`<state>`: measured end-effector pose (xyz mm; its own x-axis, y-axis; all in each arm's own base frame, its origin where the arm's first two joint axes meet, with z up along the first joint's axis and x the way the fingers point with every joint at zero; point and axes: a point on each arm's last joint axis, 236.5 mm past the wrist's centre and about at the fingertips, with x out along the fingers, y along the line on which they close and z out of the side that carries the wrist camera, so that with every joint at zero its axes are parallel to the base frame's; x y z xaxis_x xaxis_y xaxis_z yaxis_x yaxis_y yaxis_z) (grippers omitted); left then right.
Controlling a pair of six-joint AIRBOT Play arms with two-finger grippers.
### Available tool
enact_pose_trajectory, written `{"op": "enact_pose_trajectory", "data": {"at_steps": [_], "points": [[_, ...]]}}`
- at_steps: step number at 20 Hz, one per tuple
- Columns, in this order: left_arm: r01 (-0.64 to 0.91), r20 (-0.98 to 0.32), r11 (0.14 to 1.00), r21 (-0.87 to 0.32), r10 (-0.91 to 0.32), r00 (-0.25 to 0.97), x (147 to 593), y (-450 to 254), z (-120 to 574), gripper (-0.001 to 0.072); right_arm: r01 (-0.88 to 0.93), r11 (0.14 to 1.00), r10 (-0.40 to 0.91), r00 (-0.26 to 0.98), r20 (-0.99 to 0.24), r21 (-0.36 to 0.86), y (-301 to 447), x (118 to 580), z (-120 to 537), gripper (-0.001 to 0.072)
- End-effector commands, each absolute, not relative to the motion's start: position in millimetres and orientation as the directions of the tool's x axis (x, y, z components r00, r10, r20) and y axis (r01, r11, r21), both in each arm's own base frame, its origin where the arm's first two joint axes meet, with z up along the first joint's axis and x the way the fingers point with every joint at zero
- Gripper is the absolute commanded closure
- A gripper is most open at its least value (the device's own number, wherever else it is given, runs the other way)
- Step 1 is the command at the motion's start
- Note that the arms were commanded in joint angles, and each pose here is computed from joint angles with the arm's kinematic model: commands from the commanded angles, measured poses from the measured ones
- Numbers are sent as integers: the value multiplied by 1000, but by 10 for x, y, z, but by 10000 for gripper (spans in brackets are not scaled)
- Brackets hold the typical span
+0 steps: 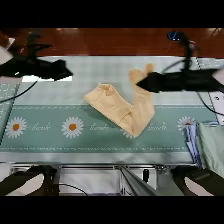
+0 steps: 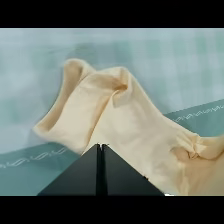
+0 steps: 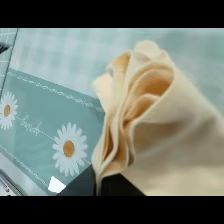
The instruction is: Fold the shirts.
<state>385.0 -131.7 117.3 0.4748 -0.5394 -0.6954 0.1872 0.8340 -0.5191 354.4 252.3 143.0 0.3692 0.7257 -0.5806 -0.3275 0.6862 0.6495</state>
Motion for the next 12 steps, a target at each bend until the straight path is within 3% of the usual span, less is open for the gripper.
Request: {"op": "enact_pose_trajectory", "data": {"at_steps": [1,6,7,8,9,12], "points": [[112,-674,871,-478,-445,589,3301,-833,1159,683,-359,645,764,273,-585,674,3425,4041,981,693],[85,-691,870,-486,-442,572,2869,-865,788,683,-260,586,809,136,-572,768,4103,4356,300,693],[75,-701,869,-490,-443,558,2844,-868,706,683,-244,578,815,114,-568,779,4194,4341,177,630],[65,-708,868,-492,-442,551,2837,-864,643,683,-229,575,817,99,-568,786,4251,4318,74,388],[54,-710,869,-492,-437,552,2849,-850,590,683,-221,568,821,81,-565,793,4264,4293,19,300],[29,-706,872,-489,-415,574,2922,-796,504,683,-209,526,842,-8,-540,824,4063,4173,205,301]]}}
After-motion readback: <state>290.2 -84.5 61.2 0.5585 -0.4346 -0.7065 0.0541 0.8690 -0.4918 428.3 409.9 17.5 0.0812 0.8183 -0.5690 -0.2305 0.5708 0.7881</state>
